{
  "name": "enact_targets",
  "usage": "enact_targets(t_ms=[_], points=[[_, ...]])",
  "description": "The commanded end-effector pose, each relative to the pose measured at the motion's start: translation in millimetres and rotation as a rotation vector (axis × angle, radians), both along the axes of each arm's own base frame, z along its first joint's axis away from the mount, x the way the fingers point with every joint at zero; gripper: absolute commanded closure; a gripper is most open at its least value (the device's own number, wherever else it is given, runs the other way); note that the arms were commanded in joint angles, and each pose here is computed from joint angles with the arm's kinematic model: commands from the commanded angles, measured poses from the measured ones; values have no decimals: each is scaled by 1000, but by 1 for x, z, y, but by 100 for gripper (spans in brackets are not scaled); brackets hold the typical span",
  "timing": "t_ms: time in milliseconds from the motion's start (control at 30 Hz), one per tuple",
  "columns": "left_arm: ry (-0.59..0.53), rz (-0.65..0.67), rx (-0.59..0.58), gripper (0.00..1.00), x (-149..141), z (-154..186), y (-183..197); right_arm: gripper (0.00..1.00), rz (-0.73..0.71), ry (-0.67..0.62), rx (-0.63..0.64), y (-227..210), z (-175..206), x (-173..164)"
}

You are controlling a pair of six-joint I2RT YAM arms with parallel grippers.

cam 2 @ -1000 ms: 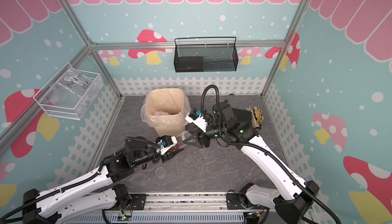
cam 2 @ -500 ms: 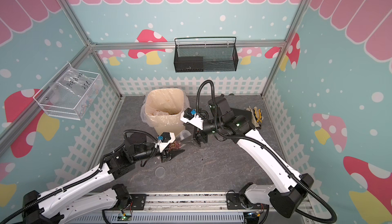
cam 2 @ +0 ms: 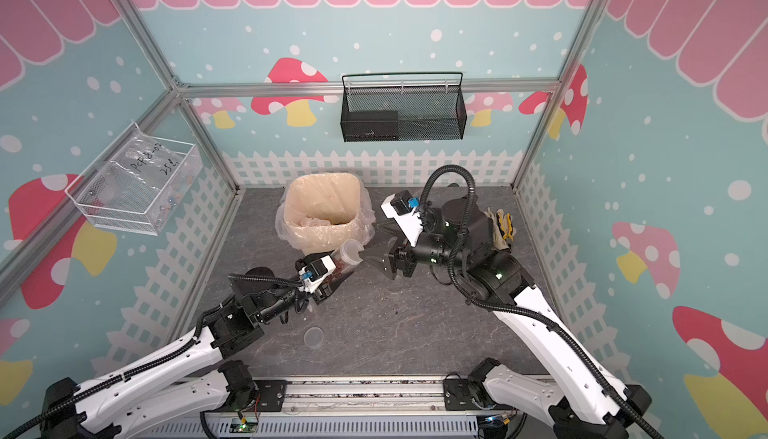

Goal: Empty the moldy dried flower tea in the jars
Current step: Unscrew the lid from the jar.

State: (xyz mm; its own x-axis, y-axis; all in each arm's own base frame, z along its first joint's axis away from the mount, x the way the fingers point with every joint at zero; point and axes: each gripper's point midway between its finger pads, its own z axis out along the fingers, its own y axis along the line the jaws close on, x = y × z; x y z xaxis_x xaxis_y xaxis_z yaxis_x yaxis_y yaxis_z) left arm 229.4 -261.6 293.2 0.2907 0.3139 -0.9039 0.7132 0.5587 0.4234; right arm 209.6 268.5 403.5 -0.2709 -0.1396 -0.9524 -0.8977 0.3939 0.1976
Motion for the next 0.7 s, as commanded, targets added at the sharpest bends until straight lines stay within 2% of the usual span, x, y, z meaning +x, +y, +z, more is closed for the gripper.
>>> enact_targets(t_ms=[0, 133, 400, 533, 667], points=[[-120, 58, 41, 100, 7, 6, 3, 15, -72, 183, -6, 2, -13, 10], [-159, 88, 93, 100, 10, 2, 2, 14, -12, 323, 6, 14, -24, 3], [-185, 112, 138, 100, 11, -1, 3, 10, 9, 394, -24, 24, -41, 2], [-188, 112, 151, 100, 11, -3, 2, 14, 15, 405, -40, 30, -46, 3], [-185, 108, 158, 100, 10, -4, 2, 23, 18, 399, -46, 34, -46, 6]])
